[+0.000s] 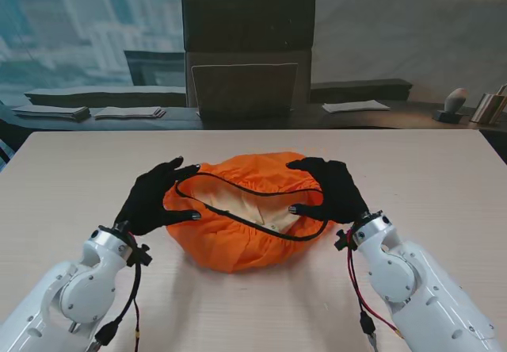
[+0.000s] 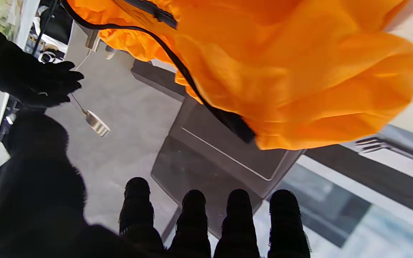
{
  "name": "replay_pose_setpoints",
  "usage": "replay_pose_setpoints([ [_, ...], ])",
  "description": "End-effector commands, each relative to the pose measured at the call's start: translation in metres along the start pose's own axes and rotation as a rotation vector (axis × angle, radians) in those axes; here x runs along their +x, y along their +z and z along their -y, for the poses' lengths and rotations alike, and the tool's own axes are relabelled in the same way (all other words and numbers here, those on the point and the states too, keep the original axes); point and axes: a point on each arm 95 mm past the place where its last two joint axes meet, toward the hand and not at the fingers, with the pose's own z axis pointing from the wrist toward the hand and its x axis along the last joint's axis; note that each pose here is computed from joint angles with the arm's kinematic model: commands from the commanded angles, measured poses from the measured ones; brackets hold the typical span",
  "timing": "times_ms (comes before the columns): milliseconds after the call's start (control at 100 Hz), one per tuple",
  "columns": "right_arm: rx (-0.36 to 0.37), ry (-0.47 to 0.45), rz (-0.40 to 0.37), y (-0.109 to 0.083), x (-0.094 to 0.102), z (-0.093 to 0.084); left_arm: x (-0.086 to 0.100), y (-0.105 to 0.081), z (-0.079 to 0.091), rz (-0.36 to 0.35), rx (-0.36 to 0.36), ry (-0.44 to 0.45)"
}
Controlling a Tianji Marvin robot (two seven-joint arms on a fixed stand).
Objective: Fit a rain cover over a backpack
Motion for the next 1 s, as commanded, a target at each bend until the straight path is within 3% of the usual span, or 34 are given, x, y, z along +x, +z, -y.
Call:
replay_pose_setpoints([
  [0,0.010,-0.013,0.013,-0.002,0.007,0.010,0.016,0.006,-0.007,-0.028,0.019,-0.053],
  [150,0.029,0.150,0.032,-0.008,0.021,0.016,0.027,0.015,-0.016,-0.073,-0.012,-0.191],
  [310,0.021,0.187,0.045,-0.005,0.032,0.030,0.025,0.025,-0.031,-0.075,-0.082,-0.274],
  [420,0.002,0.202,0.065,-0.002,0.034,0.038,0.014,0.026,-0.038,-0.062,-0.133,-0.221],
  [520,0.007,0.217,0.094,-0.002,0.034,0.042,0.011,0.029,-0.040,-0.038,-0.129,-0.260],
  [750,0.004,0.207,0.100,-0.001,0.032,0.042,0.009,0.028,-0.042,-0.029,-0.122,-0.237],
  [990,0.055,0.195,0.100,-0.002,0.037,0.042,0.007,0.025,-0.040,-0.034,-0.112,-0.213],
])
